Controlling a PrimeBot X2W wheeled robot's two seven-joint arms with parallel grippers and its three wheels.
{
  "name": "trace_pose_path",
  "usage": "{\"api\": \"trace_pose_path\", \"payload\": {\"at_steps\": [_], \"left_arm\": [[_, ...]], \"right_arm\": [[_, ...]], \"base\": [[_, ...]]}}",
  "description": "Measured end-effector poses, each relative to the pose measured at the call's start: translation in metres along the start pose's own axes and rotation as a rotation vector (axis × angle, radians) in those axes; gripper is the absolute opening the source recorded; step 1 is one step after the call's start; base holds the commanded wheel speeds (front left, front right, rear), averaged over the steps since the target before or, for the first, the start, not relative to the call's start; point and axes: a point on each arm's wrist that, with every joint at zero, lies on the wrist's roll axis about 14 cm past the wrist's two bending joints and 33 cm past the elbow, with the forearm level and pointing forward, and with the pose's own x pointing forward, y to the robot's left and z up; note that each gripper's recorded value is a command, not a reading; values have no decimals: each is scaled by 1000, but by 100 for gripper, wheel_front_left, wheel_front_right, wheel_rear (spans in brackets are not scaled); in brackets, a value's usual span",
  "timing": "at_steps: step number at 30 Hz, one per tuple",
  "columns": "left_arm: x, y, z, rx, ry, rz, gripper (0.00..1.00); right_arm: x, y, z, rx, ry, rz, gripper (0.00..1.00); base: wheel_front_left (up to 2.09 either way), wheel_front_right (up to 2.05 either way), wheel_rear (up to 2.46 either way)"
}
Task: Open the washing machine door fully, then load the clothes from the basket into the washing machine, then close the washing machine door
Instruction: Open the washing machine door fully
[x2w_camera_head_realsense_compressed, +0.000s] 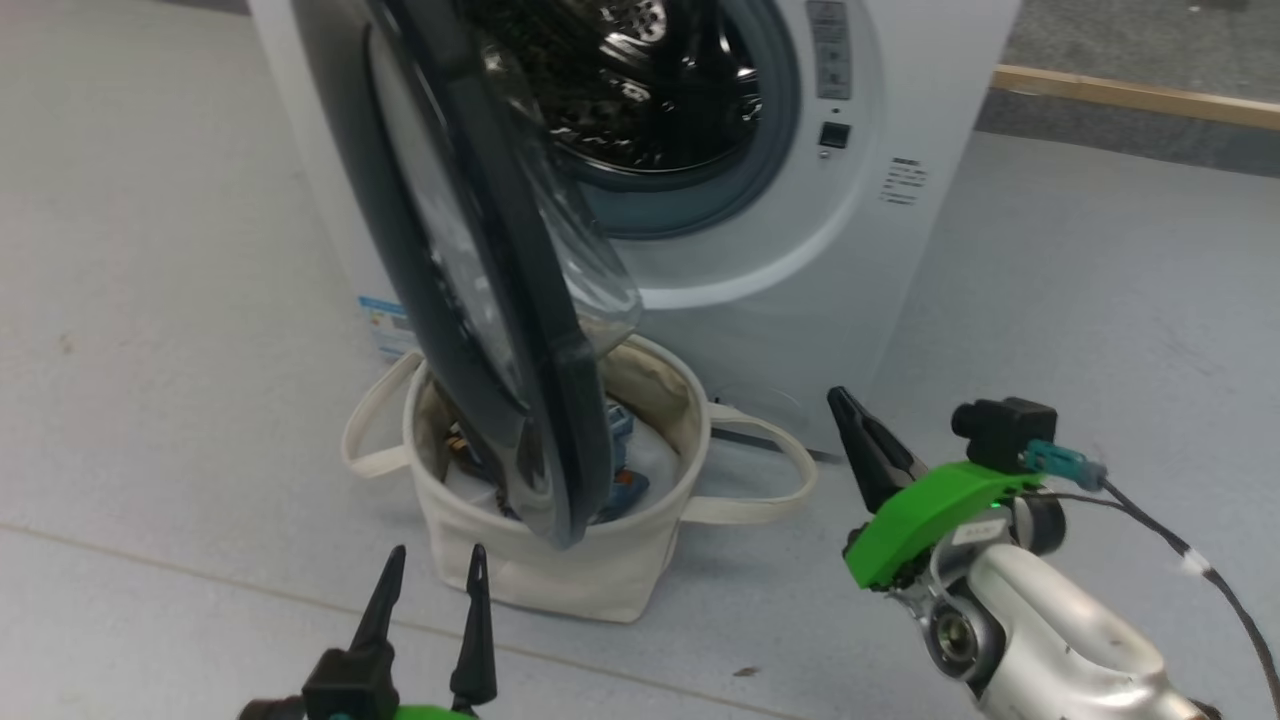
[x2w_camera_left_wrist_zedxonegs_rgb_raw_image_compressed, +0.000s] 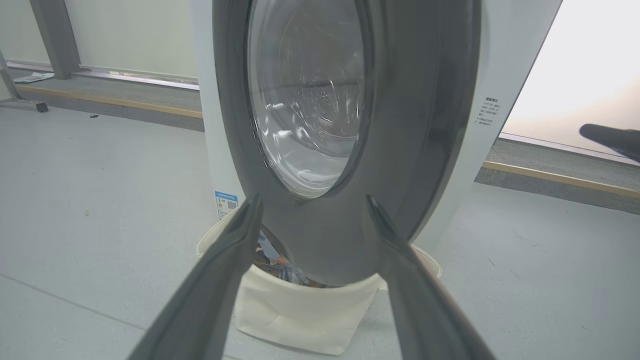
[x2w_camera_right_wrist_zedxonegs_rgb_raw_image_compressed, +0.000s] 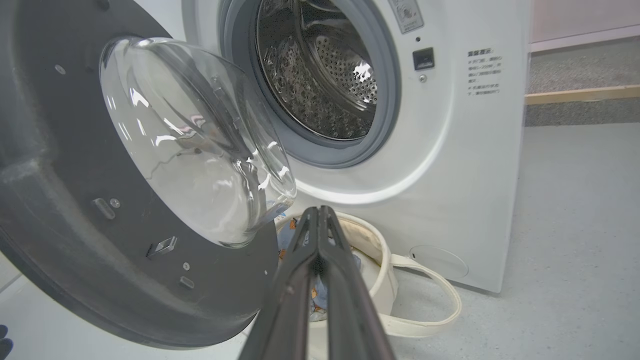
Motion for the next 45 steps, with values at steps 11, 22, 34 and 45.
{"api": "trace_pose_path", "payload": {"at_steps": [11, 22, 34, 45], "left_arm": [[9, -17, 0, 8, -4, -52, 100], [12, -28, -1, 29, -3, -88, 100], [13, -29, -2, 49, -3, -92, 100], [14, -30, -2, 53, -6, -97, 100]], "right_arm": [[-70, -34, 12, -299, -125, -185, 100], [-98, -43, 17, -333, -180, -311, 100], [-97, -45, 15, -349, -168, -319, 100], [-98, -48, 9, -329, -156, -328, 100]], "base": [[0, 0, 0], [0, 0, 0], [0, 0, 0], [0, 0, 0]]}}
